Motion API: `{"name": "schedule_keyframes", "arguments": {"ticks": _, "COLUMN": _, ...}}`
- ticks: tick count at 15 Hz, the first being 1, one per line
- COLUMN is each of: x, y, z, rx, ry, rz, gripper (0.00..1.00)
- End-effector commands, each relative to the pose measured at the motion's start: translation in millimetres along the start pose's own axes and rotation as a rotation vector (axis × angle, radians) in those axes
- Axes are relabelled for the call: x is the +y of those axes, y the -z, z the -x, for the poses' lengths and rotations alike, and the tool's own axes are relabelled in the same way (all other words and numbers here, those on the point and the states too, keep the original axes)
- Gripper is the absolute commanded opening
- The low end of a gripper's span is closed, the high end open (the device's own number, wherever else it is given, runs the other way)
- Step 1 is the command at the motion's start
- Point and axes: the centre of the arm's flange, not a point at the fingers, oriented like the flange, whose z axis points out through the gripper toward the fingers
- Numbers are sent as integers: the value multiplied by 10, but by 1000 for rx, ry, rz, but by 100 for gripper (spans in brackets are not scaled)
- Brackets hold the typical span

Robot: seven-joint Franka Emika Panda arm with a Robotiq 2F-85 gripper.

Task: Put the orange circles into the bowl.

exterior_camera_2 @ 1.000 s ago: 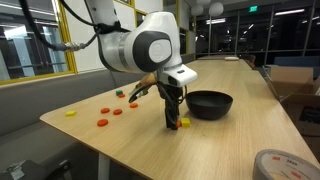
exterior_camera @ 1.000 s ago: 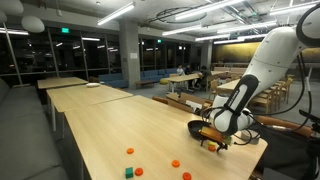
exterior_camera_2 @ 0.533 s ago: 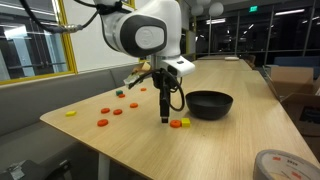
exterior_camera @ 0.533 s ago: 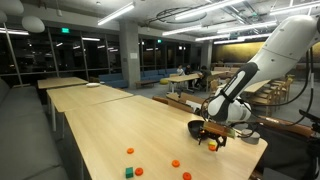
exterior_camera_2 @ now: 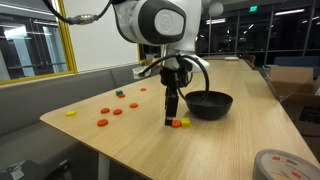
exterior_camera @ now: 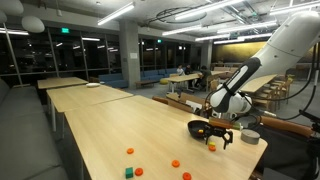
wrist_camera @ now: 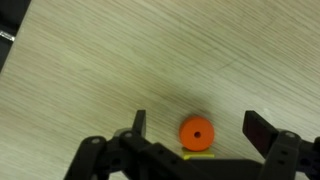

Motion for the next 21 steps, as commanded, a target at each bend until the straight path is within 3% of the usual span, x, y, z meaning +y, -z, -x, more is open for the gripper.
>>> {"name": "schedule_keyframes", "arguments": {"ticks": 1, "x": -248, "y": 74, "z": -75, "rx": -19, "ry": 67, "rz": 48, "gripper": 100}}
{"name": "schedule_keyframes", "arguments": {"ticks": 7, "x": -479, "y": -91, "z": -117, "rx": 10, "ry": 94, "rz": 120, "gripper": 100}}
{"name": "schedule_keyframes", "arguments": {"ticks": 13, "x": -521, "y": -275, "z": -118, "rx": 56, "ry": 40, "rz": 180, "gripper": 100}}
{"name": "schedule_keyframes", "arguments": {"ticks": 21, "x": -566, "y": -325, "z": 6, "rx": 153, "ry": -30, "rz": 142, "gripper": 100}}
